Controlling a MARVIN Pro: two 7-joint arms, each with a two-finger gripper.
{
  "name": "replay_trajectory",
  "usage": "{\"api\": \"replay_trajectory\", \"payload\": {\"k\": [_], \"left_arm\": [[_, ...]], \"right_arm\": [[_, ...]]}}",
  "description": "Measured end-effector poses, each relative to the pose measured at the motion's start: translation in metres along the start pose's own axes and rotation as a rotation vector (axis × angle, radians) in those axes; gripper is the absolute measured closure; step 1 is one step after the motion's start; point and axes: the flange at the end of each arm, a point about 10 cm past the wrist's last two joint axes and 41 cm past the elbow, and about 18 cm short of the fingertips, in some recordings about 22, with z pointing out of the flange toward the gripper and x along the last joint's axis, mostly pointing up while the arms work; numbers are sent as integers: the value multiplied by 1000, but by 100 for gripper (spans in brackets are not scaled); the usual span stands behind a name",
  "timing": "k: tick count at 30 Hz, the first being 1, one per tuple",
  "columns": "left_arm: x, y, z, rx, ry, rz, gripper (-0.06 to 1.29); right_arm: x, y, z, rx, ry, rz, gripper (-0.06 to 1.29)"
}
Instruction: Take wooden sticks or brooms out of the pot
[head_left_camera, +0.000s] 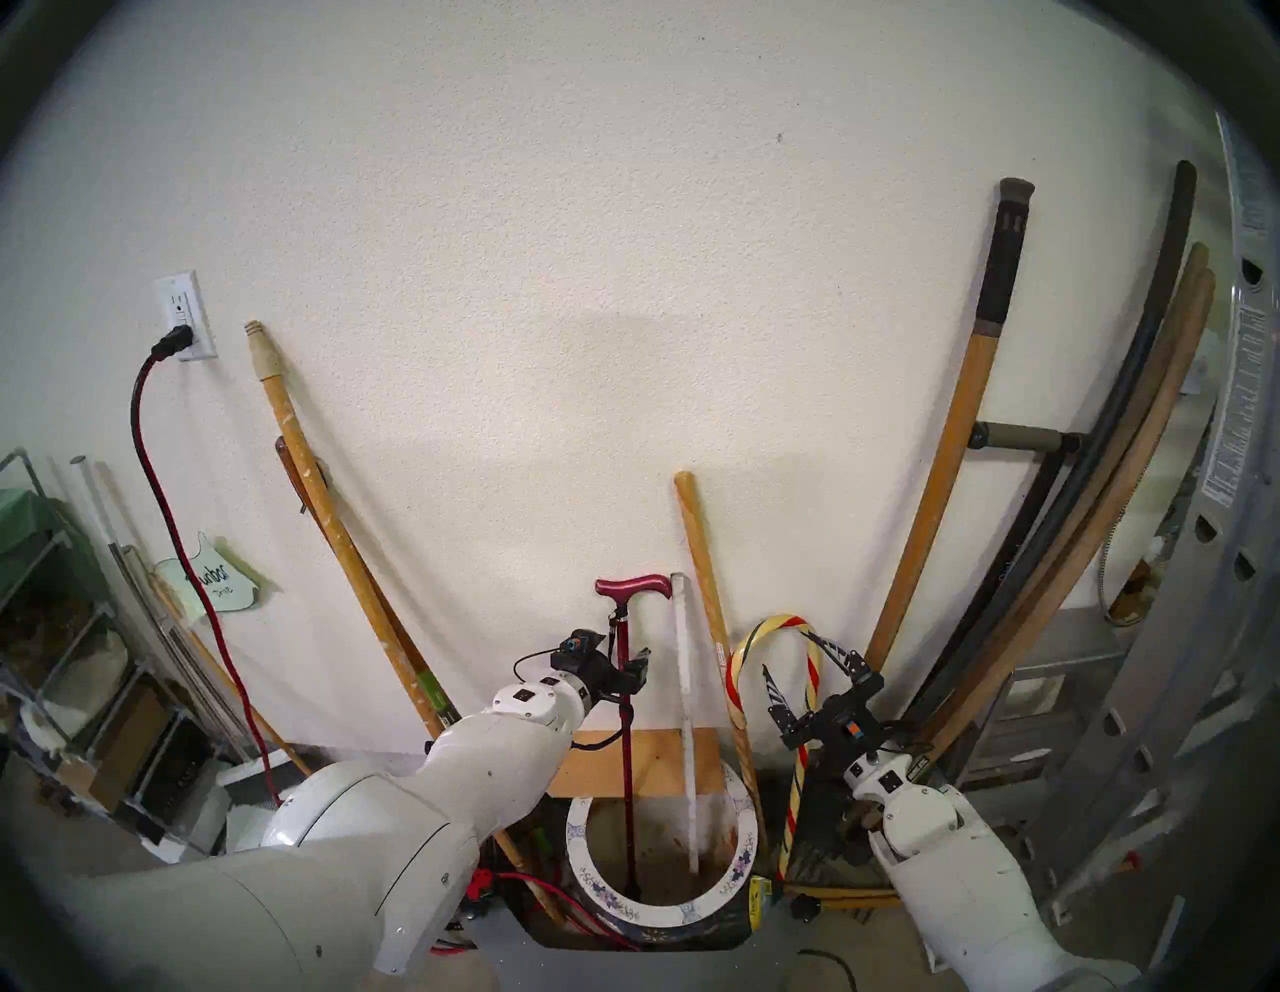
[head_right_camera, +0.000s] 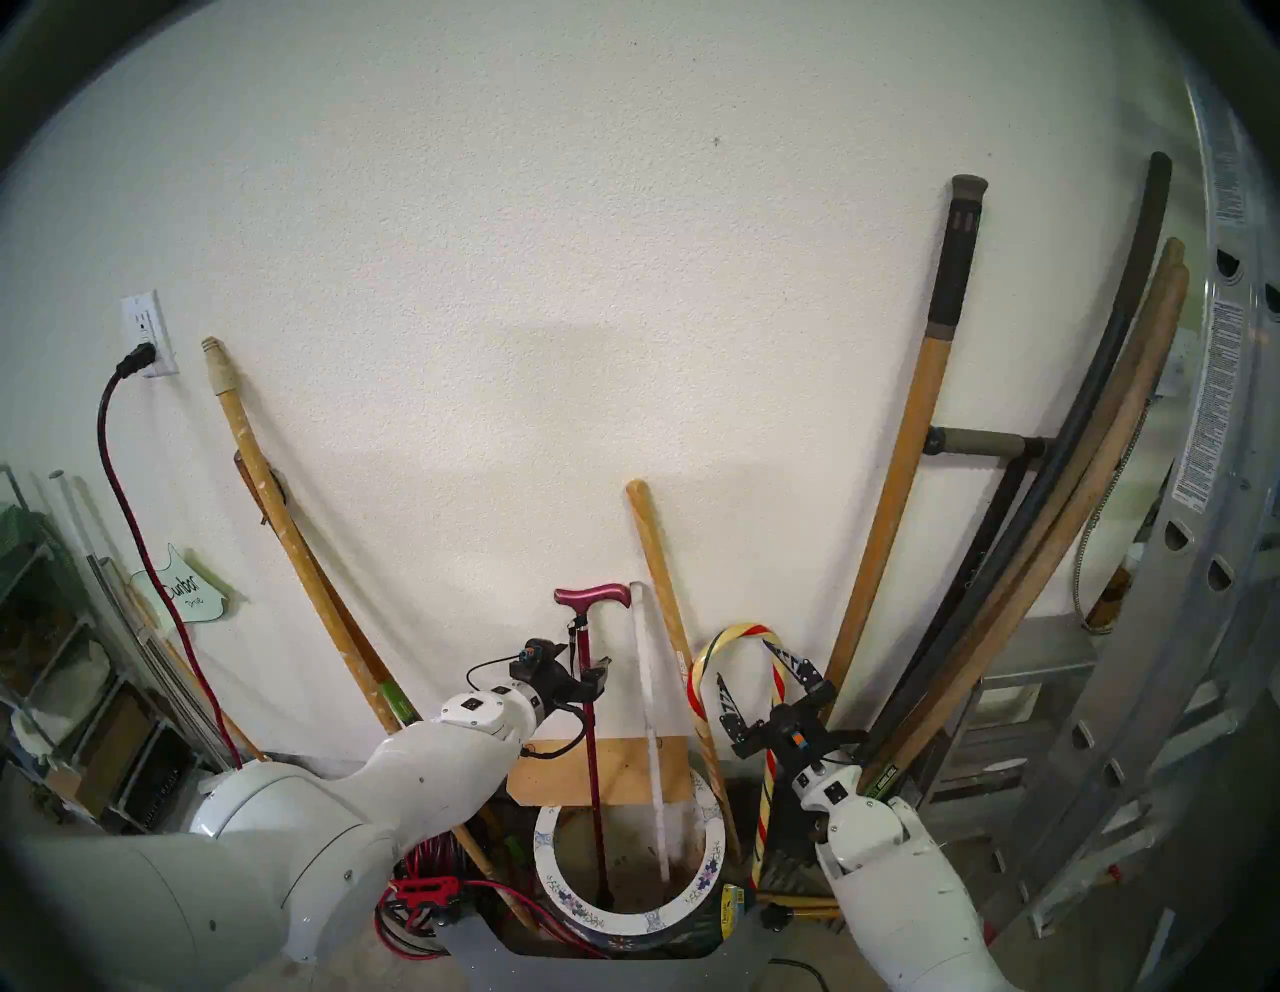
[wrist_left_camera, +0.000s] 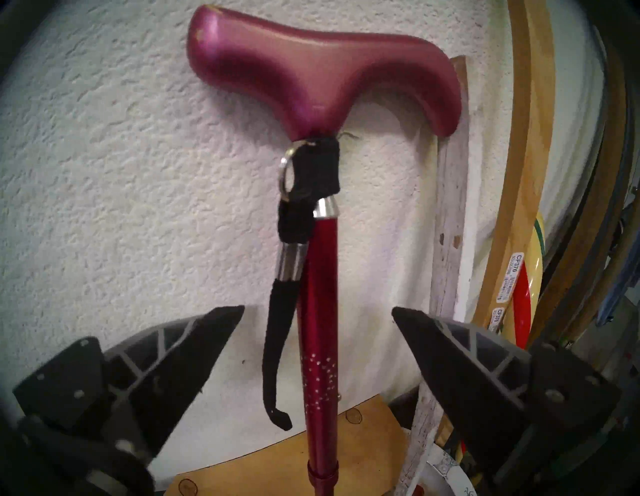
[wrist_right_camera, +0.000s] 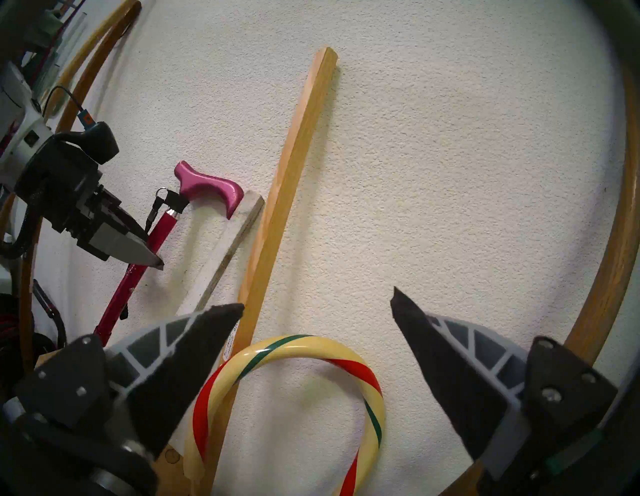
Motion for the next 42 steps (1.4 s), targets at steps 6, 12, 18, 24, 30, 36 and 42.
{"api": "replay_trajectory", "payload": {"k": [6, 12, 18, 24, 30, 36, 42], "left_arm": [[1, 2, 3, 20, -8, 10, 0], [2, 1, 4, 39, -6, 12, 0], [3, -2, 3, 49, 1, 1, 0], [3, 0, 3, 15, 7, -5, 15], [2, 2, 3, -5, 10, -11, 83], [2, 2, 2, -9, 16, -13, 88], [-2, 4, 0, -14, 35, -13, 104]], "right_arm": [[0, 0, 0, 0, 0, 0, 1], [0, 0, 0, 0, 0, 0, 1], [0, 0, 0, 0, 0, 0, 1], [0, 0, 0, 0, 0, 0, 1], [0, 0, 0, 0, 0, 0, 1], [0, 0, 0, 0, 0, 0, 1], [0, 0, 0, 0, 0, 0, 1]]}}
